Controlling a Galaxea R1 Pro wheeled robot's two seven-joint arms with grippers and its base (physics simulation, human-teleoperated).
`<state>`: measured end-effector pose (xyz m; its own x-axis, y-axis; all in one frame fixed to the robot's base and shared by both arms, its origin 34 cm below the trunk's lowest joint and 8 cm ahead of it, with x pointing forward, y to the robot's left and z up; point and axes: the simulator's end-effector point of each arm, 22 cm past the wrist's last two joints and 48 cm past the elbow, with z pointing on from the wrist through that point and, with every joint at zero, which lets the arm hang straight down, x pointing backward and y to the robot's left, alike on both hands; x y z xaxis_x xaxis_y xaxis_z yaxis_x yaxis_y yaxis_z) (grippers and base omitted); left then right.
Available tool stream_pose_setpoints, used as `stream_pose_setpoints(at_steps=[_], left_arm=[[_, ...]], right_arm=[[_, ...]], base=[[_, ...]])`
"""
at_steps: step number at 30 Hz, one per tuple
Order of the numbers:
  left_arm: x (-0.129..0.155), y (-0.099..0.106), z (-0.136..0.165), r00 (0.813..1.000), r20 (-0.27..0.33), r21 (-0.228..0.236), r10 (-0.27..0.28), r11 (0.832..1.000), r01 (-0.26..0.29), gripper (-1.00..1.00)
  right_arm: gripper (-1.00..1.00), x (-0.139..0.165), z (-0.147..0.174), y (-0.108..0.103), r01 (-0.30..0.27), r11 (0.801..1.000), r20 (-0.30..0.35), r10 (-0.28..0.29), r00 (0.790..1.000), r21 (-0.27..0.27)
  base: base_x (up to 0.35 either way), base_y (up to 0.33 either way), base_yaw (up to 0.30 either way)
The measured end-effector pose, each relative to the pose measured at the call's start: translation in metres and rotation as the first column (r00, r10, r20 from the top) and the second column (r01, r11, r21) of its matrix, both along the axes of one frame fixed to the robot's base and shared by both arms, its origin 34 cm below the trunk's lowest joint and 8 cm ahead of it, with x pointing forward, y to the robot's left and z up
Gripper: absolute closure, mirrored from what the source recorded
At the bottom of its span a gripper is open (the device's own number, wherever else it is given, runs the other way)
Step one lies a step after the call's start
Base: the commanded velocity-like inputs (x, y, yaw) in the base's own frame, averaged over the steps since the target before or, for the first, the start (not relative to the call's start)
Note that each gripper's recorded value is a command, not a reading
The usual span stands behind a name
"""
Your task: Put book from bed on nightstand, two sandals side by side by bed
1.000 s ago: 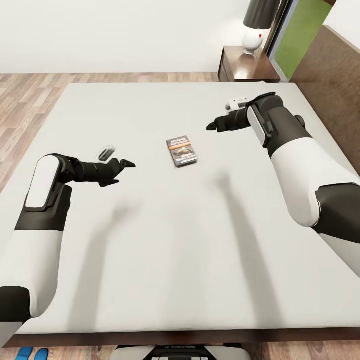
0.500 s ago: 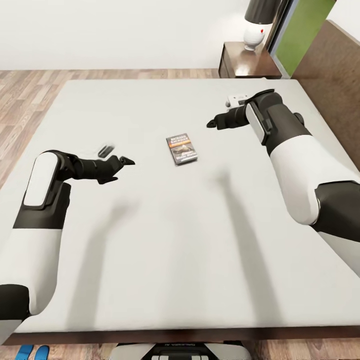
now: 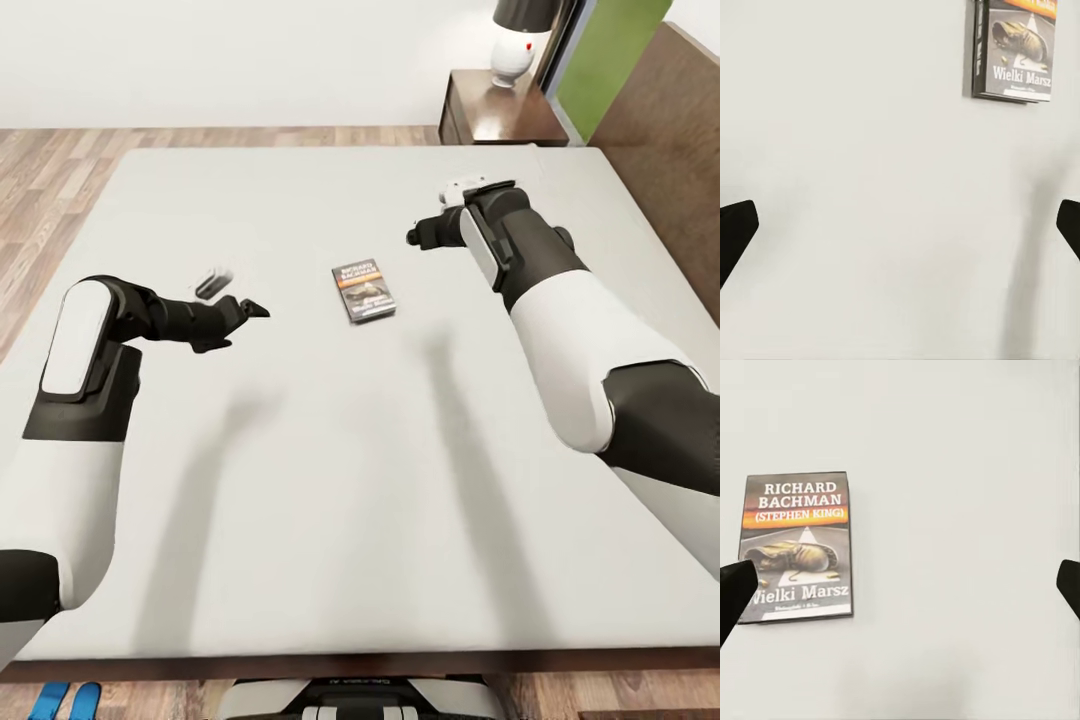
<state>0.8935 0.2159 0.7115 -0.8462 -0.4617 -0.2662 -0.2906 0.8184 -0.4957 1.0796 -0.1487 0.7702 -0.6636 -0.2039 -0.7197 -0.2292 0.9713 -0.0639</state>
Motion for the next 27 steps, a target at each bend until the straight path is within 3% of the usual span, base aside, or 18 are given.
stream_pose_setpoints(at_steps=[7,16,27], left_arm=[[0.000,0.001,-0.006,1.000,-0.010,-0.007,0.003,1.000,-0.003,-1.00],[-0.004,0.003,-0.012,1.000,-0.015,-0.032,0.003,0.999,-0.004,-1.00],[-0.008,0.003,-0.023,1.000,-0.030,-0.048,-0.005,0.999,0.003,-1.00]], right_arm=[[-1.00,0.004,-0.001,0.025,0.009,1.000,0.042,-0.009,0.999,-0.012],[-1.00,0.006,-0.009,0.023,0.019,1.000,0.044,-0.018,0.999,-0.022],[-1.00,0.006,-0.024,0.022,0.021,1.000,0.031,-0.020,0.999,-0.022]], base=[[0.000,0.000,0.000],[0.000,0.012,0.000],[0.000,0.130,0.000]])
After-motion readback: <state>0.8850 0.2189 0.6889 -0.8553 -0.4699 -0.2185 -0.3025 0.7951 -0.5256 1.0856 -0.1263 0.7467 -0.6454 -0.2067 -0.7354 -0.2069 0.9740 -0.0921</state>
